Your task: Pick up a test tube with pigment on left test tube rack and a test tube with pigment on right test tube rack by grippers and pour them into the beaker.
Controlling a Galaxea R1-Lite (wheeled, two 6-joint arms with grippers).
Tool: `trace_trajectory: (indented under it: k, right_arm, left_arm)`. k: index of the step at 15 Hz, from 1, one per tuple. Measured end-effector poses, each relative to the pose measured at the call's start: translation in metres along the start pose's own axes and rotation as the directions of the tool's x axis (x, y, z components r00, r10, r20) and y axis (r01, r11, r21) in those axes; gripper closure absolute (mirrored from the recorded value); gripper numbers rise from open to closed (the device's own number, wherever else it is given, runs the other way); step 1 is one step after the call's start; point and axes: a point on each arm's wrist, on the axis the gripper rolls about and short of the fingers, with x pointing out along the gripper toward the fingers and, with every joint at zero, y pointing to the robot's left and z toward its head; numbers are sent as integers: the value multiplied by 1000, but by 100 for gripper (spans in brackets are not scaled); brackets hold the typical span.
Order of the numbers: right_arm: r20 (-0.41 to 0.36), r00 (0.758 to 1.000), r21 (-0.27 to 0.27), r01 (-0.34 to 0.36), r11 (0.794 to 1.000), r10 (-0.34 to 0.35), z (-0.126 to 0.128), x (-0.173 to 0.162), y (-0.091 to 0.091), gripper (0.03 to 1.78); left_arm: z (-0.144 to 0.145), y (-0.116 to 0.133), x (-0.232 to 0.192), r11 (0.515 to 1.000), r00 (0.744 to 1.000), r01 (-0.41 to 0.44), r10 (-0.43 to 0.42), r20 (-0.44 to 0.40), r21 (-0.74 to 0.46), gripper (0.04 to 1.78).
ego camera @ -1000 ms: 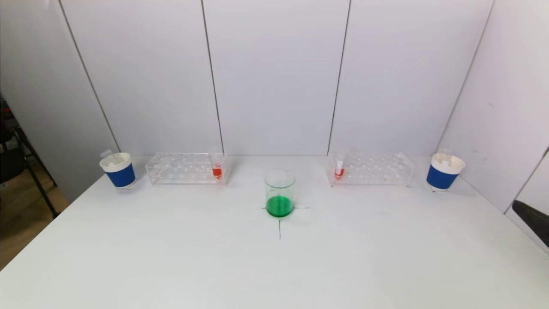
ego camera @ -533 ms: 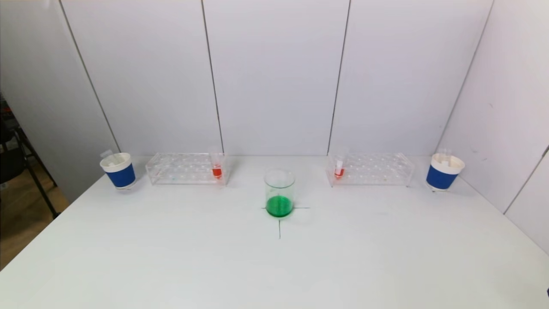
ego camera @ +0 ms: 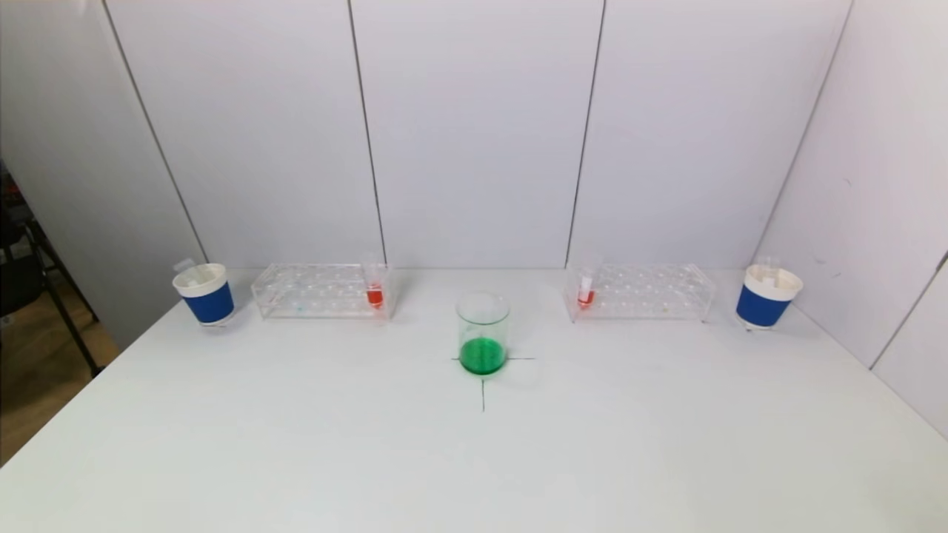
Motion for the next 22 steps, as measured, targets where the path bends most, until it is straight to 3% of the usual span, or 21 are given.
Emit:
trace_trajectory:
  k: [5,12,14,22]
  right_arm:
    - [-22,1000,6,-7,1000,7,-12,-2,-1,4]
    - [50,995,-70,-85,994,89,-26,-24,-4,4]
    - [23,992,-79,-123,989,126,-34,-24,-4,4]
    - [20,993,-32,-118,992,119,-36,-24,-4,4]
  left_arm:
    - [0,0,0,1000,1000,-1,1,0,0,6]
    - [0,0,0,1000,1000,-1,1,0,0,6]
    - [0,0,0,1000,1000,-1,1,0,0,6]
    - [0,0,0,1000,1000,-1,1,0,0,6]
